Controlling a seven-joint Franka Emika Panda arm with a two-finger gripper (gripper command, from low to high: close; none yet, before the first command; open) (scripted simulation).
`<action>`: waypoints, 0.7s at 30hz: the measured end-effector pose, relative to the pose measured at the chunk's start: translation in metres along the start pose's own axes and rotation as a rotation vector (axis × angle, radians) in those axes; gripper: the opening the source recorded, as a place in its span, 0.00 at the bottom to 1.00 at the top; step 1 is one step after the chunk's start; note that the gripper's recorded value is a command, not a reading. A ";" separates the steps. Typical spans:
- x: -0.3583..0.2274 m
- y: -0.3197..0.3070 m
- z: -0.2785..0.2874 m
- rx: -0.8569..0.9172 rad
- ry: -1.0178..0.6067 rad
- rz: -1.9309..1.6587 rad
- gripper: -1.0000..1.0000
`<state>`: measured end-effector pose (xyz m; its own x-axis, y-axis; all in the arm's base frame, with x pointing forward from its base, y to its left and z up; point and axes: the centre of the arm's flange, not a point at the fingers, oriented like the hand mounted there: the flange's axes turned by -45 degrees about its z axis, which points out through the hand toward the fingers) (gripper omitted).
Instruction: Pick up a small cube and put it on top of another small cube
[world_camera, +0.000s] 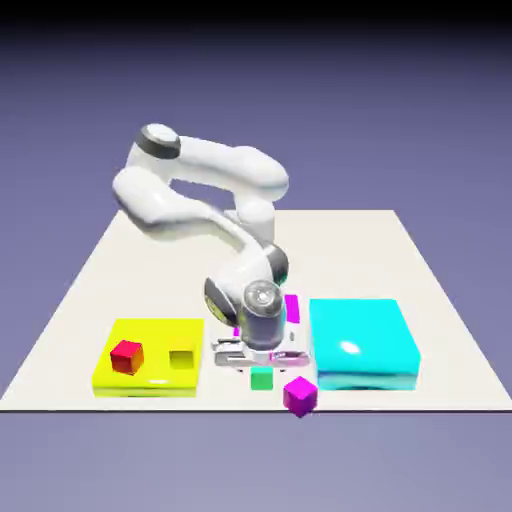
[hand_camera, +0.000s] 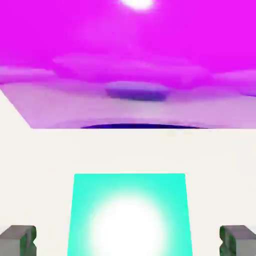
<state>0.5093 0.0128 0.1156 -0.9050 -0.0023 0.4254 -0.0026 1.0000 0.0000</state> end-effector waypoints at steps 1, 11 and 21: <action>0.000 0.000 0.000 0.001 0.000 0.000 0.00; 0.007 0.034 -0.076 0.142 -0.049 -0.343 0.00; 0.010 0.083 -0.093 0.366 -0.068 -0.839 0.00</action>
<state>0.5399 0.0956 0.2042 -0.5688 -0.7388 0.3614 -0.7940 0.6078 -0.0072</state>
